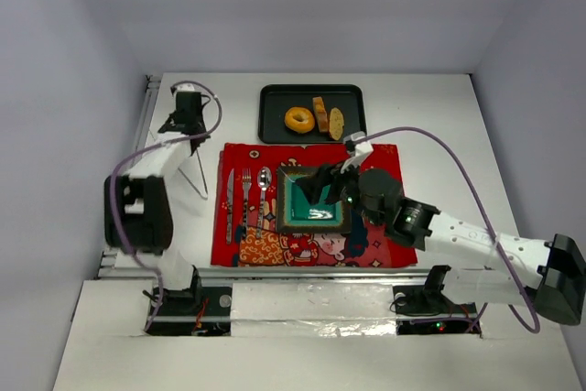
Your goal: Place the bread
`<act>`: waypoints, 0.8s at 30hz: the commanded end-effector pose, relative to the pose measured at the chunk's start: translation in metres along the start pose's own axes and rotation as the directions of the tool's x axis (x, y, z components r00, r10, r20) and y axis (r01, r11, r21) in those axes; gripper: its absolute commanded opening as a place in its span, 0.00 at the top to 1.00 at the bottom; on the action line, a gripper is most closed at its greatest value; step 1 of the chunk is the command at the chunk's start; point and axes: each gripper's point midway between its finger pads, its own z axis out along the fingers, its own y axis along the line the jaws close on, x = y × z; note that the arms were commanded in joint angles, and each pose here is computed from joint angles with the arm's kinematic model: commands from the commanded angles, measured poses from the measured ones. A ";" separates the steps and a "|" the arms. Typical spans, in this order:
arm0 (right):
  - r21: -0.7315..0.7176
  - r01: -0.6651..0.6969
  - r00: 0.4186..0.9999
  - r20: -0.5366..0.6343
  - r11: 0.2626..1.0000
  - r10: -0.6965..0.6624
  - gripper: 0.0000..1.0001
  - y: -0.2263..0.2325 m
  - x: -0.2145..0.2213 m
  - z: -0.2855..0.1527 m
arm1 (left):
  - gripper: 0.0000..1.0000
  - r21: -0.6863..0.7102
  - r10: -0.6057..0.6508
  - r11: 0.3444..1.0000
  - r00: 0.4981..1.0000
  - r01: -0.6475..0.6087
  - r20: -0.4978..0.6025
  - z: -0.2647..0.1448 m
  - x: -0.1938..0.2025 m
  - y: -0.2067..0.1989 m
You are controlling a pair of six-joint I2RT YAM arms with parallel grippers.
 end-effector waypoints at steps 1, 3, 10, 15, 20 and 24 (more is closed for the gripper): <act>-0.214 -0.064 0.998 -0.043 0.975 0.056 0.20 0.055 -0.018 -0.002 | 1.00 0.179 -0.161 0.977 0.954 0.117 0.253 -0.082 -0.081 -0.008; -0.298 -0.077 0.995 -0.085 0.951 0.054 0.12 0.074 -0.013 -0.001 | 1.00 0.323 -0.243 0.936 0.921 0.140 0.305 -0.125 -0.098 -0.019; -0.431 -0.123 0.991 -0.106 0.894 0.086 0.00 0.112 -0.019 0.014 | 1.00 0.840 -0.430 0.543 0.865 0.018 0.260 -0.259 -0.087 -0.079; -0.453 -0.143 0.989 -0.094 0.880 0.112 0.00 0.123 -0.027 0.022 | 1.00 0.976 -0.522 0.194 0.832 -0.098 0.187 -0.339 -0.061 -0.090; -0.510 -0.155 0.986 -0.133 0.846 0.100 0.00 0.135 -0.022 0.018 | 1.00 0.968 -0.559 -0.119 0.821 -0.219 0.117 -0.404 -0.028 -0.088; -0.558 -0.187 0.975 -0.205 0.809 0.084 0.00 0.145 -0.004 0.018 | 1.00 0.950 -0.567 -0.162 0.813 -0.265 0.130 -0.424 -0.020 -0.088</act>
